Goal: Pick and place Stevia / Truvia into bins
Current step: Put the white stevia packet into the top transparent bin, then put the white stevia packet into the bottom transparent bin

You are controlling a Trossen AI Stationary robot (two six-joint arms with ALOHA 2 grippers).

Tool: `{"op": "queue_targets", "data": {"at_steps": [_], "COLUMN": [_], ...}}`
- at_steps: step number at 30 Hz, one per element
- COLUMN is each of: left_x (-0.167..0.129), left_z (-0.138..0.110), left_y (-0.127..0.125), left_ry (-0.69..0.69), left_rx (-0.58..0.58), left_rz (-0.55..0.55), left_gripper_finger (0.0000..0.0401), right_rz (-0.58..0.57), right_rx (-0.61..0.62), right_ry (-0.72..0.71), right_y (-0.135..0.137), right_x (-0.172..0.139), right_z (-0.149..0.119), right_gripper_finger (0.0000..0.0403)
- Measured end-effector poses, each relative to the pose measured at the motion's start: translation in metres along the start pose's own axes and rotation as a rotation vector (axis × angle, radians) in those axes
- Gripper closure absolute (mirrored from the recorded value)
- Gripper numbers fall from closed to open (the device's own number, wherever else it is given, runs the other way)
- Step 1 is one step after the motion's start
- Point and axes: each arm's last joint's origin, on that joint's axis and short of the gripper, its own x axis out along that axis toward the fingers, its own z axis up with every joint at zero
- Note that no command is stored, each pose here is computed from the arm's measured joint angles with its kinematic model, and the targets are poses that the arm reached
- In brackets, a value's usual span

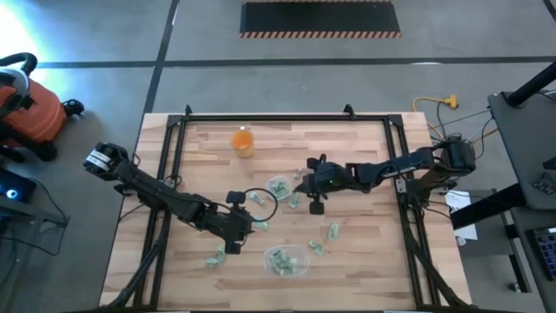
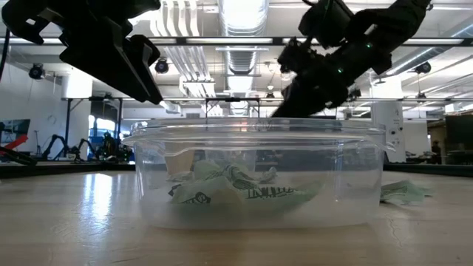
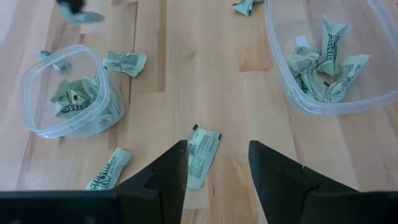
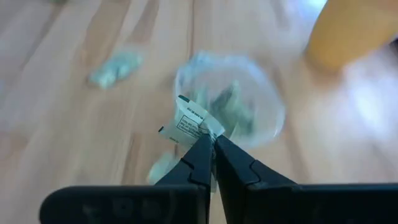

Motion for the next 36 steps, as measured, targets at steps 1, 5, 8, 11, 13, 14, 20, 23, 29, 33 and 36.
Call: {"op": "queue_targets", "data": {"at_steps": [1,5,8,11,13,14,20,23,29,33,36], "left_x": [0.000,0.000,0.000,0.000,0.000,0.000,0.000,0.000,0.000,0.000,0.000], "left_z": [0.000,0.000,0.000,0.000,0.000,0.000,-0.001,-0.002,-0.002,-0.002,-0.002], "left_y": [0.000,0.000,0.000,0.000,0.000,0.000,0.000,0.000,0.000,0.000,0.000], "left_ry": [0.001,0.001,0.001,0.001,0.001,0.001,0.011,0.017,0.016,0.017,0.017], "left_rx": [-0.006,-0.010,-0.010,-0.010,-0.010,-0.010,-0.010,-0.008,-0.009,-0.009,-0.011], "left_rz": [0.001,0.001,0.001,0.001,0.001,0.001,0.003,0.005,0.004,0.004,0.005], "left_gripper_finger": [0.0248,0.0248,0.0248,0.0248,0.0248,0.0248,0.0248,0.0248,0.0248,0.0248,0.0248], "right_rz": [-0.010,-0.030,-0.033,-0.032,-0.031,-0.030,-0.038,-0.042,-0.040,-0.045,-0.045], "right_rx": [-0.007,-0.028,-0.033,-0.036,-0.038,-0.038,-0.020,-0.014,0.004,0.009,0.001], "right_ry": [-0.030,-0.126,-0.138,-0.126,-0.111,-0.104,-0.083,-0.084,-0.085,-0.089,-0.096], "right_y": [-0.001,-0.002,-0.003,-0.003,-0.003,-0.003,-0.008,-0.009,-0.009,-0.010,-0.010], "right_x": [0.000,0.000,0.006,0.016,0.024,0.027,0.037,0.037,0.036,0.036,0.035], "right_z": [0.003,0.012,0.016,0.018,0.019,0.019,0.023,0.023,0.024,0.025,0.027], "right_gripper_finger": [0.0394,0.0394,0.0394,0.0394,0.0394,0.0394,0.0394,0.0385,0.0327,0.0285,0.0265]}}
